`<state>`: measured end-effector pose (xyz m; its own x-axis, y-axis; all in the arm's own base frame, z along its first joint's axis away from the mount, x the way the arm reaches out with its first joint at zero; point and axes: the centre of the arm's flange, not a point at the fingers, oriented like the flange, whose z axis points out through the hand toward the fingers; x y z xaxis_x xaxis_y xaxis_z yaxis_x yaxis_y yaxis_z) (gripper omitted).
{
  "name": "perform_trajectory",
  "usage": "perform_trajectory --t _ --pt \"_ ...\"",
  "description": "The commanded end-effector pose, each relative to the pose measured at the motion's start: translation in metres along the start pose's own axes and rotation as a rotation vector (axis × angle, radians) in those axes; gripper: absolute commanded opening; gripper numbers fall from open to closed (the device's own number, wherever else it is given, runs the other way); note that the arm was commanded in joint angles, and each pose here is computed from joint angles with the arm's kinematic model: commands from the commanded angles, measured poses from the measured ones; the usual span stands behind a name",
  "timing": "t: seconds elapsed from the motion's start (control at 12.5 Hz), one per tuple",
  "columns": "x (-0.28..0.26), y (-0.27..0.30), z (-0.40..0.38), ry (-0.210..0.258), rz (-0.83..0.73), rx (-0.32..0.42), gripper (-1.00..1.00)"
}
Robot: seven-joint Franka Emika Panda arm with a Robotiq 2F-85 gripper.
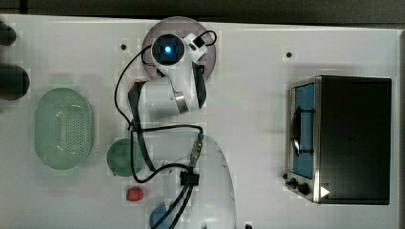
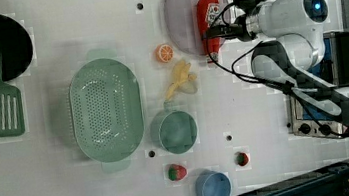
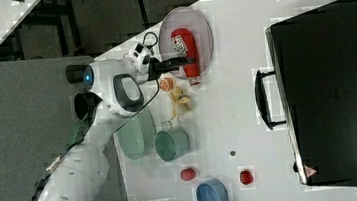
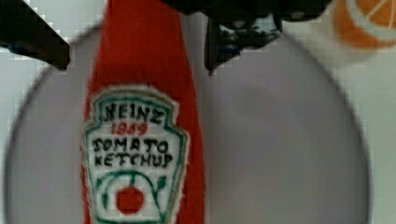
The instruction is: Pick ketchup from plate and place it on table.
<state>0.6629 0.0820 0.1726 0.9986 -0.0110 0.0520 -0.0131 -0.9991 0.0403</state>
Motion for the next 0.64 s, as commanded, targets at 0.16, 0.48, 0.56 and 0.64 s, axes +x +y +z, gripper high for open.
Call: perform_trajectory --t 0.16,0.48,0.56,0.64 --pt "0.018 0.004 0.005 0.087 -0.015 0.027 1.0" --pt "0.02 0.005 0.021 0.096 -0.012 0.033 0.68" --pt "0.023 0.003 0.017 0.118 -0.012 0.041 0.43" --pt "0.024 0.004 0.017 0.12 -0.011 0.041 0.24"
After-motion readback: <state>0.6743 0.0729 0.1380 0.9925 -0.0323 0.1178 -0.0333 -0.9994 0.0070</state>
